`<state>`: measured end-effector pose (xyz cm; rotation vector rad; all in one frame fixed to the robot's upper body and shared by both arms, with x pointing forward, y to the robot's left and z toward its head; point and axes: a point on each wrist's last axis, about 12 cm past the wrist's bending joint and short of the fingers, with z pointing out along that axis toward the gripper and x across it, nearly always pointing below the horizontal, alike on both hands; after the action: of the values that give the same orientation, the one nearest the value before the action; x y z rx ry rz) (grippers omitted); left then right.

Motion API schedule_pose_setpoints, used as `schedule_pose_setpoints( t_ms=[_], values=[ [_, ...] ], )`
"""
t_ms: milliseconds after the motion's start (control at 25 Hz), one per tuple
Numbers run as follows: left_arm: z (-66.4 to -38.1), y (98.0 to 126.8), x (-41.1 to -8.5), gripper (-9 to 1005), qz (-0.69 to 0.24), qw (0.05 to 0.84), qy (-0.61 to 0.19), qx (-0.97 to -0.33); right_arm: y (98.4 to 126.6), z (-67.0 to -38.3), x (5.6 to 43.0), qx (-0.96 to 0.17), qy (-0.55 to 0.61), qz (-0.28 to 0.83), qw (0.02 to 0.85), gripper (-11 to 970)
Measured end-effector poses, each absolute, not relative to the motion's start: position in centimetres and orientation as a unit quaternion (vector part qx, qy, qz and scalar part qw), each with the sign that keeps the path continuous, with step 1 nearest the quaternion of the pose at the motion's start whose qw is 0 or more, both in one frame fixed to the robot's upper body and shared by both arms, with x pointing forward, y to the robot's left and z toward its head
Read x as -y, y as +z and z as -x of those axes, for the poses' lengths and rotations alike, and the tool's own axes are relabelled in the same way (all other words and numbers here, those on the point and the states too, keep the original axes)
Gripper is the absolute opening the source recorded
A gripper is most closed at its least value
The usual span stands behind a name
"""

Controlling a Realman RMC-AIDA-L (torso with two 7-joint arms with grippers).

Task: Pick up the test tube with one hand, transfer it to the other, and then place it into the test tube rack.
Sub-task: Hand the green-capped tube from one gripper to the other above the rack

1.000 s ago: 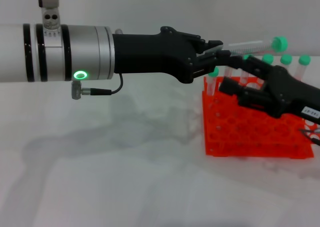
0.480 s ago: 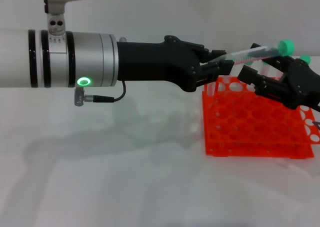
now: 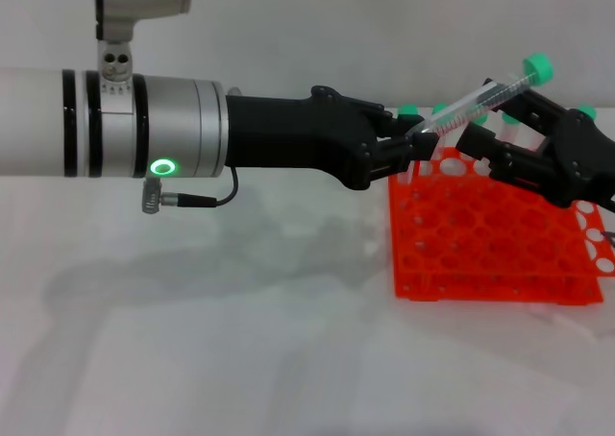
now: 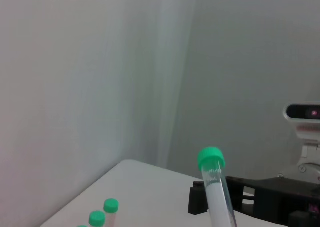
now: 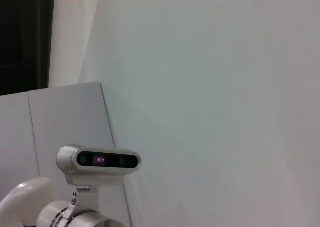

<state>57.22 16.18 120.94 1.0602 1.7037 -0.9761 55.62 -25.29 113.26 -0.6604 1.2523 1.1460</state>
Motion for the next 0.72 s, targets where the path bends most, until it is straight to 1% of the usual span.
schedule_pose_setpoints(
  t_ms=[360, 560, 720],
  values=[
    [-57.0, 120.8, -15.0, 198, -0.448, 0.426, -0.395, -0.680, 113.2, -55.7, 24.6, -0.543, 0.499, 0.287, 0.611, 859],
    [-57.0, 120.7, -14.9, 198, -0.450, 0.424, -0.391, -0.682, 113.0, -55.7, 24.8, -0.546, 0.497, 0.284, 0.612, 747],
    [-57.0, 120.6, -14.9, 201, -0.450, 0.423, -0.391, -0.683, 113.0, -55.6, 24.9, -0.547, 0.496, 0.282, 0.613, 719]
  ],
)
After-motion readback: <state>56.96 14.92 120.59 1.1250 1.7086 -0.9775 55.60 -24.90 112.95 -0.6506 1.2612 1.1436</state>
